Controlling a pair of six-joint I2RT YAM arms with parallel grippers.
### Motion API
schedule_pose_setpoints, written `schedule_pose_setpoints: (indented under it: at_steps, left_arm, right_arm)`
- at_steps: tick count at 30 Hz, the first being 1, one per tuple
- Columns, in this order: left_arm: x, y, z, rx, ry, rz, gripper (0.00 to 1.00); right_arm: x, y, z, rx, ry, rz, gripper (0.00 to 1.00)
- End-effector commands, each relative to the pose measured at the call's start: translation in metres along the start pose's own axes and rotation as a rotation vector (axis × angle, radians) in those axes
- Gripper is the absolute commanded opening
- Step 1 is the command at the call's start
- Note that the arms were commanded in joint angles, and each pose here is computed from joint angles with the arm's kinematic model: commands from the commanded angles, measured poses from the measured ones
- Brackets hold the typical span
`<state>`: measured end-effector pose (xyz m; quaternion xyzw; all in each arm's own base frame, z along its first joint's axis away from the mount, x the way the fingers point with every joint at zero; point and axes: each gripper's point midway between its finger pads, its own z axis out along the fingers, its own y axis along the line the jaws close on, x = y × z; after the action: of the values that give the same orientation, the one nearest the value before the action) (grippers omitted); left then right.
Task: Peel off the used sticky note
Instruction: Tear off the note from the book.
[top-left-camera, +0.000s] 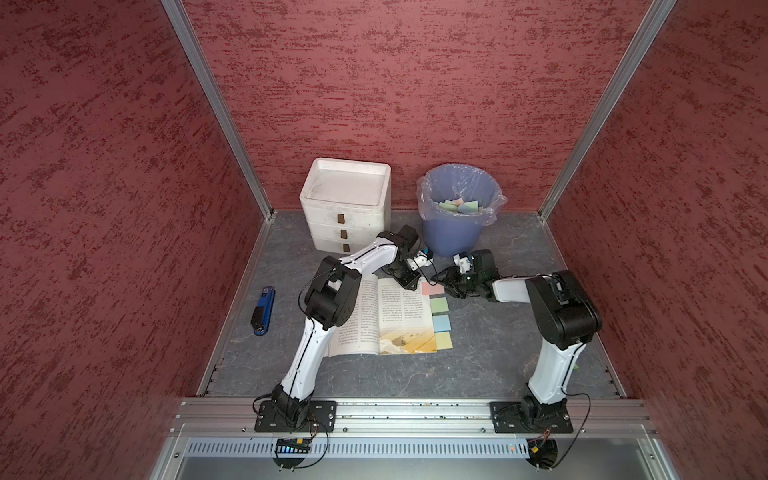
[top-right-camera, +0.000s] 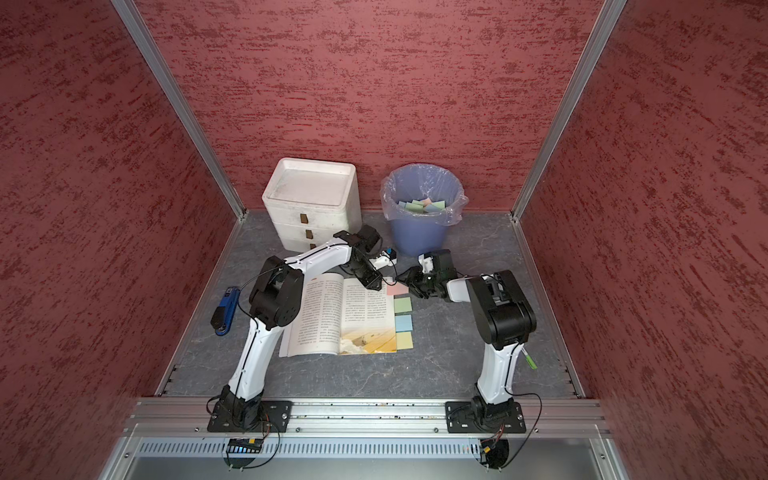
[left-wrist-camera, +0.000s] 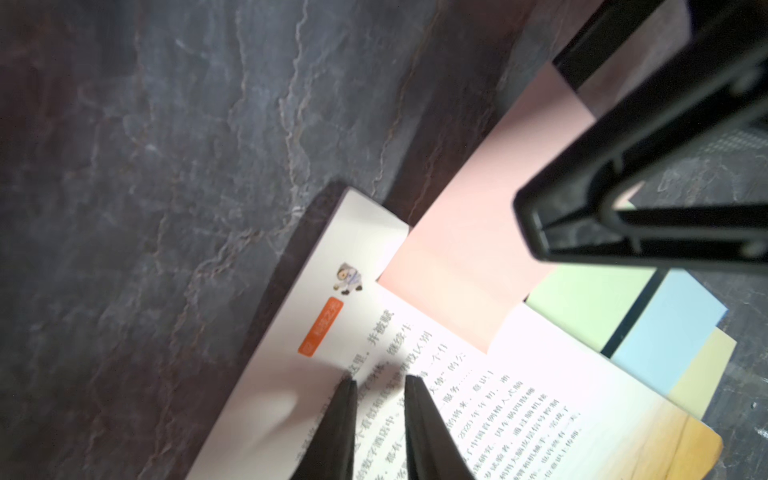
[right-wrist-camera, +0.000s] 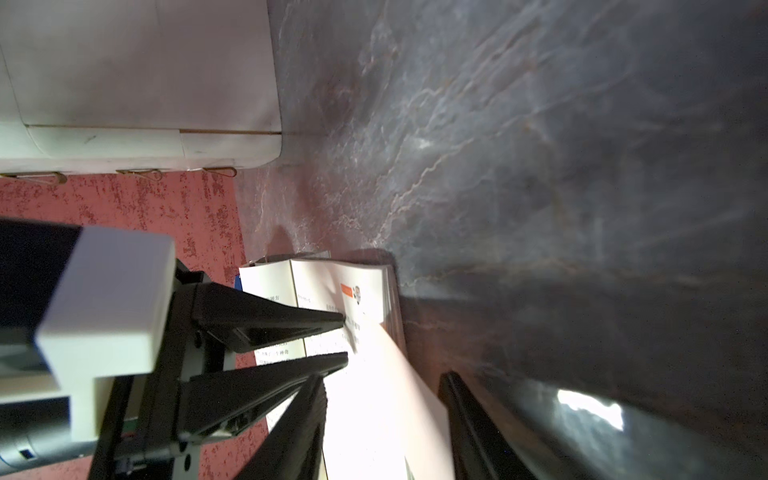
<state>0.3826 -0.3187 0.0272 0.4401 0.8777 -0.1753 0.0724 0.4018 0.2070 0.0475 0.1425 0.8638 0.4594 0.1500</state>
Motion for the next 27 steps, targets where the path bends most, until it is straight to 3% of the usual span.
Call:
schedule_pose_setpoints:
  at_steps: [1, 5, 13, 20, 27]
  left_arm:
    - [-0.005, 0.003, 0.006, -0.009, 0.002, 0.008, 0.22]
    - [-0.008, 0.003, 0.007, -0.007, -0.003, 0.001, 0.21]
    - [-0.006, -0.002, 0.002, 0.015, 0.005, -0.001, 0.2]
    - [-0.009, -0.031, -0.017, 0.118, -0.017, 0.049, 0.19]
    - [-0.018, -0.04, -0.01, 0.111, -0.026, 0.074, 0.19]
  right_arm:
    - [-0.013, -0.006, -0.006, 0.075, -0.039, -0.053, 0.44]
    - [-0.013, -0.01, -0.004, 0.091, -0.036, -0.063, 0.34]
    - [-0.007, -0.011, -0.007, 0.095, -0.037, -0.076, 0.04]
    - [0.018, -0.017, -0.028, 0.131, -0.057, -0.075, 0.0]
    - [0.036, -0.01, -0.038, 0.146, -0.047, -0.12, 0.0]
